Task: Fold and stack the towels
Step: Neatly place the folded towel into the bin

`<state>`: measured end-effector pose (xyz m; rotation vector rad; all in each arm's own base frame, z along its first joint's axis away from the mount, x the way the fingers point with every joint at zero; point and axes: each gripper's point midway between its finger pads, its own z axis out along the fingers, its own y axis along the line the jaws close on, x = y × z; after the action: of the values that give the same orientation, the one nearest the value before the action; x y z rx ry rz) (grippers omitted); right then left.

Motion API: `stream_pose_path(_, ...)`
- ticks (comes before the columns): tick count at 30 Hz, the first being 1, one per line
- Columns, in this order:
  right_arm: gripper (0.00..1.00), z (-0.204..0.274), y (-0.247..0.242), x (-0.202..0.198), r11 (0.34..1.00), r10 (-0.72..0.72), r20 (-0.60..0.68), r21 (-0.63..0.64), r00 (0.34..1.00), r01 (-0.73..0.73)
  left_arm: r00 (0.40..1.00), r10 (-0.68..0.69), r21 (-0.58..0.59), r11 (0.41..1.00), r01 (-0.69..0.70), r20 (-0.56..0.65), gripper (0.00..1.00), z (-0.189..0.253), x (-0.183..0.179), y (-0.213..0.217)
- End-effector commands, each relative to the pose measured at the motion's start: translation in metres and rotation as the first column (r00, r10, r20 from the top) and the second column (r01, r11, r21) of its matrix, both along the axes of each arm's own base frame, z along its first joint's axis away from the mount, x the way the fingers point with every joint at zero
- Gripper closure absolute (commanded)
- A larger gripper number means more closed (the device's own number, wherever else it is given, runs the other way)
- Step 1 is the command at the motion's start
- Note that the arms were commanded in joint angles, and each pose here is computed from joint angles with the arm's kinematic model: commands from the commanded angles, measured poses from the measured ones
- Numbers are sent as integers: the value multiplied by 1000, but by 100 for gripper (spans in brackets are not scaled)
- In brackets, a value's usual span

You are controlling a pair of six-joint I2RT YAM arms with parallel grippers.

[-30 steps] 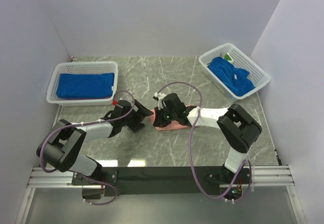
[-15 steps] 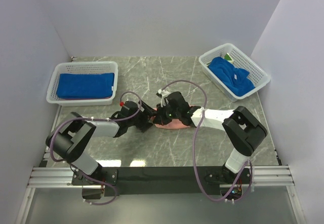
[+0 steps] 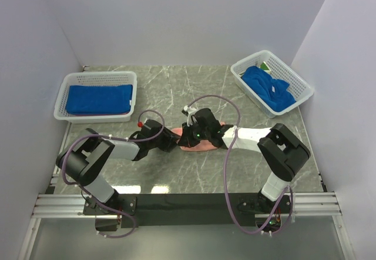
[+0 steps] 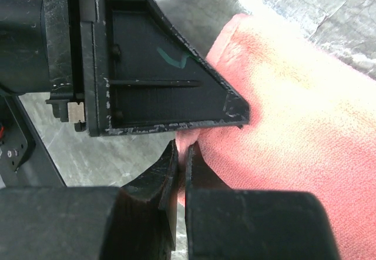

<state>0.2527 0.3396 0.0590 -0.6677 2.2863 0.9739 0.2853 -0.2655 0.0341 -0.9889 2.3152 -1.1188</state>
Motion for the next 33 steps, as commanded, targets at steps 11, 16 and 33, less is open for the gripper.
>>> stream_pose_path(11,44,33,-5,-5,999,36,91,-16,995,-35,1000,-18,119,993,17,7,95,-13,-9,17)
stream_pose_path(16,9,58,-38,-1,995,-40,195,-80,980,57,990,-121,259,961,101,65,99,6,5,17)
stream_pose_path(33,5,91,-108,-28,978,-152,322,-86,934,189,962,-222,670,740,58,161,99,126,123,148)
